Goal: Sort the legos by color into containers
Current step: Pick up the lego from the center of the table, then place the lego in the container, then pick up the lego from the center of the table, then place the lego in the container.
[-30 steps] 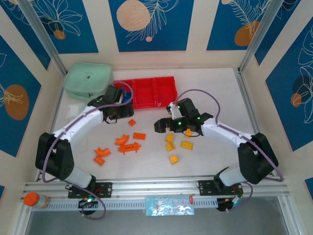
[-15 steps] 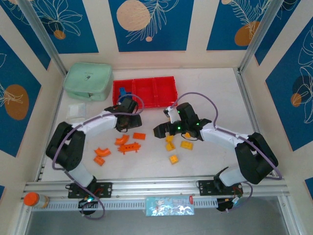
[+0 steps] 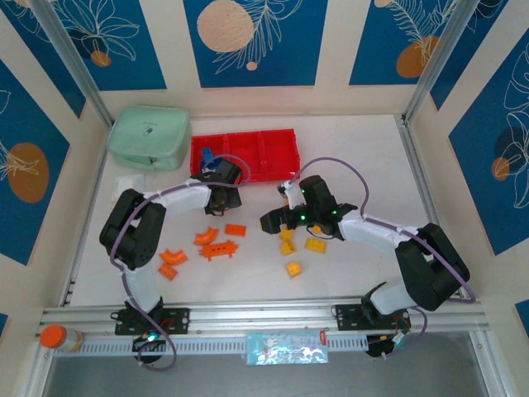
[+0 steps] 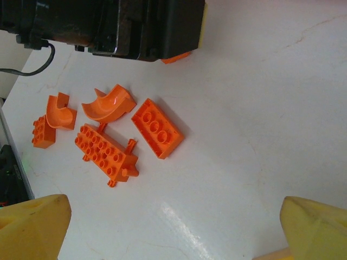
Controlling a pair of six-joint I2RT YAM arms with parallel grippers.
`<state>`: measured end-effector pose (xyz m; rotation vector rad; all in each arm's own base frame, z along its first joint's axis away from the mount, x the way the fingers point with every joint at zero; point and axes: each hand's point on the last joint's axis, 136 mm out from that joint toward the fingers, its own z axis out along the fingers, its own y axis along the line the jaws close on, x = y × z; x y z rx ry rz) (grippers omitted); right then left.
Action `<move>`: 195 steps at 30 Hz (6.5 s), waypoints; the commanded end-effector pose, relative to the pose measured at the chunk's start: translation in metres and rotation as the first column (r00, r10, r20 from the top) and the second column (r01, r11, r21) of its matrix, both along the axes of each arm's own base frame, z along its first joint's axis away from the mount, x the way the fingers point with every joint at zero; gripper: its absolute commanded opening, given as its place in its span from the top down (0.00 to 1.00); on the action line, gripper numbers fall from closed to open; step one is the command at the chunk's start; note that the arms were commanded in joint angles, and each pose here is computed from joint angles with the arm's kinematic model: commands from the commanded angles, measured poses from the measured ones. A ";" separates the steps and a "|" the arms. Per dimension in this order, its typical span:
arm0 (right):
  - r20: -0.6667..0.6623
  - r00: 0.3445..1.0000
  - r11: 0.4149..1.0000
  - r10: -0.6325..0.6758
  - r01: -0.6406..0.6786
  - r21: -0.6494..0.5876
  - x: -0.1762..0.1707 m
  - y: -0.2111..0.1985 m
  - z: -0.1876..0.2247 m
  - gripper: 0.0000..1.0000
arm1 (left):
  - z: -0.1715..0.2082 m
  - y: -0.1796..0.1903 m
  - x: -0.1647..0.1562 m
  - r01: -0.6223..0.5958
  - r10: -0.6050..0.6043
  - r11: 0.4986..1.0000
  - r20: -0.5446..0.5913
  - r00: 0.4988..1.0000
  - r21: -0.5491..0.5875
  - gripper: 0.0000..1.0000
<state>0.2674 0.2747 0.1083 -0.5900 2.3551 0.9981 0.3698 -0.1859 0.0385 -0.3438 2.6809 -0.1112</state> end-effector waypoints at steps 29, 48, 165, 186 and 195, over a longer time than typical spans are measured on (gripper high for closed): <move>-0.006 1.000 0.999 0.028 -0.028 -0.023 0.001 0.006 -0.012 0.01 | -0.022 -0.014 0.003 -0.007 0.010 0.995 -0.031 0.999 0.103 0.52; -0.007 0.999 0.999 0.032 -0.032 -0.013 0.000 0.007 -0.008 0.01 | 0.005 -0.021 -0.001 0.033 -0.034 0.998 0.023 0.999 0.044 0.65; -0.241 0.961 0.989 -0.134 0.145 0.028 -0.045 -0.041 0.025 0.01 | 0.010 -0.047 -0.091 0.362 -0.351 0.929 -0.119 0.929 0.082 0.42; -0.199 0.939 0.951 -0.280 0.300 0.080 0.013 -0.079 0.054 0.01 | 0.113 -0.065 0.075 0.347 -0.373 0.923 0.162 0.913 0.168 0.44; -0.209 0.938 0.950 -0.276 0.300 0.090 0.025 -0.076 0.055 0.01 | 0.085 -0.065 0.142 0.308 -0.337 0.935 0.174 0.925 0.176 0.43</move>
